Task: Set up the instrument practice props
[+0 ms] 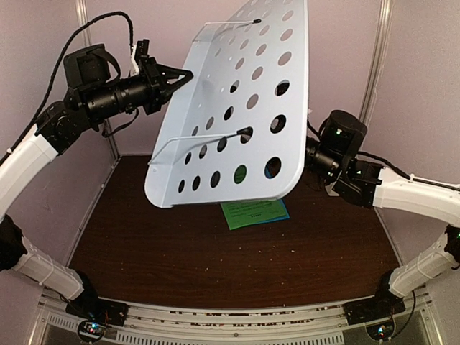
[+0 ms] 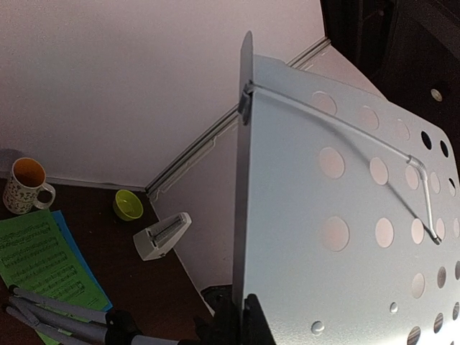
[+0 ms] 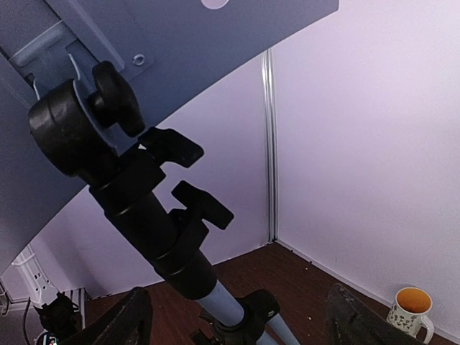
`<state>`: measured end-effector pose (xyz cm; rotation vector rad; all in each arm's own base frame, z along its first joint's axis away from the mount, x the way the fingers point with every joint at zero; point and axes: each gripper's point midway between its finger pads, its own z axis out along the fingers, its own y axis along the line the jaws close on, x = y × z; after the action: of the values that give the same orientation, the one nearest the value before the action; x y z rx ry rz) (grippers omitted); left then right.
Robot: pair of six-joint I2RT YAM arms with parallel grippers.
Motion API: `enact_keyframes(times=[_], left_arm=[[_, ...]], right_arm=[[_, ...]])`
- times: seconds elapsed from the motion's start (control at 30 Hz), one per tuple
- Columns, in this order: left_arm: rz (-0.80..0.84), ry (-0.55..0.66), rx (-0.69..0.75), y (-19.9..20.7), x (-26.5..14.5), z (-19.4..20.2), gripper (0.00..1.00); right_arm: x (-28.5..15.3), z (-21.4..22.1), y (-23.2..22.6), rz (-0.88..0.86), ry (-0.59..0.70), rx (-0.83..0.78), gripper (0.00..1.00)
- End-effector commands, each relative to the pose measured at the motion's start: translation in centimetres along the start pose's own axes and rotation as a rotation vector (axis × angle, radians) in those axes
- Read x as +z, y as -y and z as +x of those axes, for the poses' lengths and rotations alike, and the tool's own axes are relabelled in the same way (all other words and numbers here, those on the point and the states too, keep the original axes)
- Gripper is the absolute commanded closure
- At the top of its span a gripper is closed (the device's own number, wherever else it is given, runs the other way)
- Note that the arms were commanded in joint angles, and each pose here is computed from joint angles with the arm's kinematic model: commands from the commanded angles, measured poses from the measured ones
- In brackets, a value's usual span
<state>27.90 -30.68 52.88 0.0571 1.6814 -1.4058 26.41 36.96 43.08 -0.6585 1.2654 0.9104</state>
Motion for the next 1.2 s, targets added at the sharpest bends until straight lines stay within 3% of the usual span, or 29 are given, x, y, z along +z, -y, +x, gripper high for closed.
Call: enact_keyframes(times=[0.0,0.2,0.57,0.93,1.0,1.03,1.1,1.17], left_arm=[[0.445,0.355,-0.046,12.3,-7.6,-9.3,1.0],[0.437,0.349,-0.092,11.6,-6.8,-9.1,1.0],[0.424,0.376,-0.163,10.5,-6.7,-9.3,1.0],[0.388,0.431,-0.238,8.7,-7.7,-9.4,1.0],[0.379,0.444,-0.244,8.2,-7.9,-9.5,1.0],[0.371,0.451,-0.248,8.0,-8.0,-9.5,0.89],[0.364,0.479,-0.246,7.4,-8.5,-9.7,0.57],[0.352,0.507,-0.237,6.8,-9.2,-9.9,0.36]], right_arm=[[0.5,-3.1,-1.3,-0.012,0.117,-0.067,0.18],[1.9,-2.2,-2.9,-0.035,0.135,-0.109,0.24],[5.2,-1.9,-2.2,0.023,0.137,-0.124,0.5],[4.9,-3.3,-1.1,0.132,0.177,-0.142,0.98],[4.6,-3.9,-1.1,0.139,0.192,-0.141,1.0],[4.4,-4.2,-1.1,0.14,0.198,-0.141,1.0],[4.0,-5.1,-1.1,0.145,0.214,-0.134,1.0],[3.5,-6.2,-1.0,0.149,0.229,-0.132,1.0]])
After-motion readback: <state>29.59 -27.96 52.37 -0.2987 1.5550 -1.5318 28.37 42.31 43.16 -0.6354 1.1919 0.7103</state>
